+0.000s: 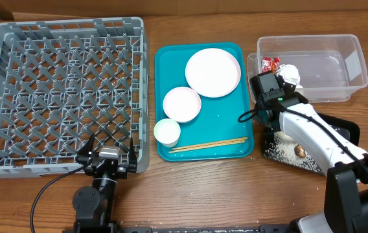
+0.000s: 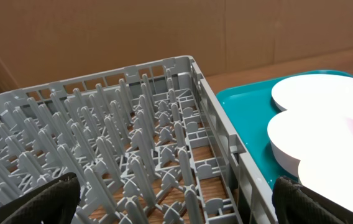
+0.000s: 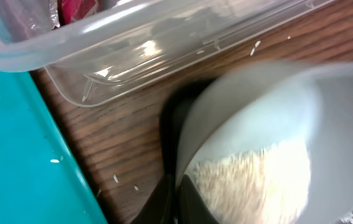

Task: Sort waste into correct bins and load items into the dishwasher
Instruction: 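Tip the rice bowl over the black tray to empty the rice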

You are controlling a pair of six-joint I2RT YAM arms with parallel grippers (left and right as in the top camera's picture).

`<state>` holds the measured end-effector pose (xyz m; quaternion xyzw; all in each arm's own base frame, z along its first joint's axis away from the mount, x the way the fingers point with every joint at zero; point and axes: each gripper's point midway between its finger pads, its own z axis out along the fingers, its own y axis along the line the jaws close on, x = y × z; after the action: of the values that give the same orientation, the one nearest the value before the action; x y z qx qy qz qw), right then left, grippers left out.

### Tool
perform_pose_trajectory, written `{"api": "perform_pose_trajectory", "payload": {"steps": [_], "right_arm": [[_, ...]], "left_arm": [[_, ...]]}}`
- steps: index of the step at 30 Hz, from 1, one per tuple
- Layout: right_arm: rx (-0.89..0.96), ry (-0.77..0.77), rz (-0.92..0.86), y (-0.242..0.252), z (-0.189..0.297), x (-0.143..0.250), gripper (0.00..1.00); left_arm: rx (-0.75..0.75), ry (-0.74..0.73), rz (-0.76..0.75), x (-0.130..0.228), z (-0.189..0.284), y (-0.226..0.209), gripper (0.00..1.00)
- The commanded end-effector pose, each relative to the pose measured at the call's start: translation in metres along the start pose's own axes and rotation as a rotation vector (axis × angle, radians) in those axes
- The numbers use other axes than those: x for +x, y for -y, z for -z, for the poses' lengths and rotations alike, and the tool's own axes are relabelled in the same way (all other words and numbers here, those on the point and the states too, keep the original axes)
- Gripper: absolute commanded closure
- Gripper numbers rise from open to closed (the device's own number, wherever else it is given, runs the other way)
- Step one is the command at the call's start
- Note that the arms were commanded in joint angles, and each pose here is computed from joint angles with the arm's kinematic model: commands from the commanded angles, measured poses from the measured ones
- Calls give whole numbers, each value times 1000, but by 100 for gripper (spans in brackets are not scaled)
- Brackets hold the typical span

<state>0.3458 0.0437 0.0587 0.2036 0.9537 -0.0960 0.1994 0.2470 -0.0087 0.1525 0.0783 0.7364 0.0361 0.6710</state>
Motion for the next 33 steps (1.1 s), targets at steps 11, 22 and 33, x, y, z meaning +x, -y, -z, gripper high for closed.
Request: {"api": "perform_pose_trajectory", "payload": {"steps": [11,22,33], "right_arm": [[-51,39,-28,-3,24,-16,96],[-362,76,-129,17,129,-31,96],[-913,20,-61,38,145,-30,96]], "left_arm": [[-13,1,-14,1,0,-3,0],[-13,1,-14,1,0,-3,0],[-13,1,-14,1,0,-3,0]]}}
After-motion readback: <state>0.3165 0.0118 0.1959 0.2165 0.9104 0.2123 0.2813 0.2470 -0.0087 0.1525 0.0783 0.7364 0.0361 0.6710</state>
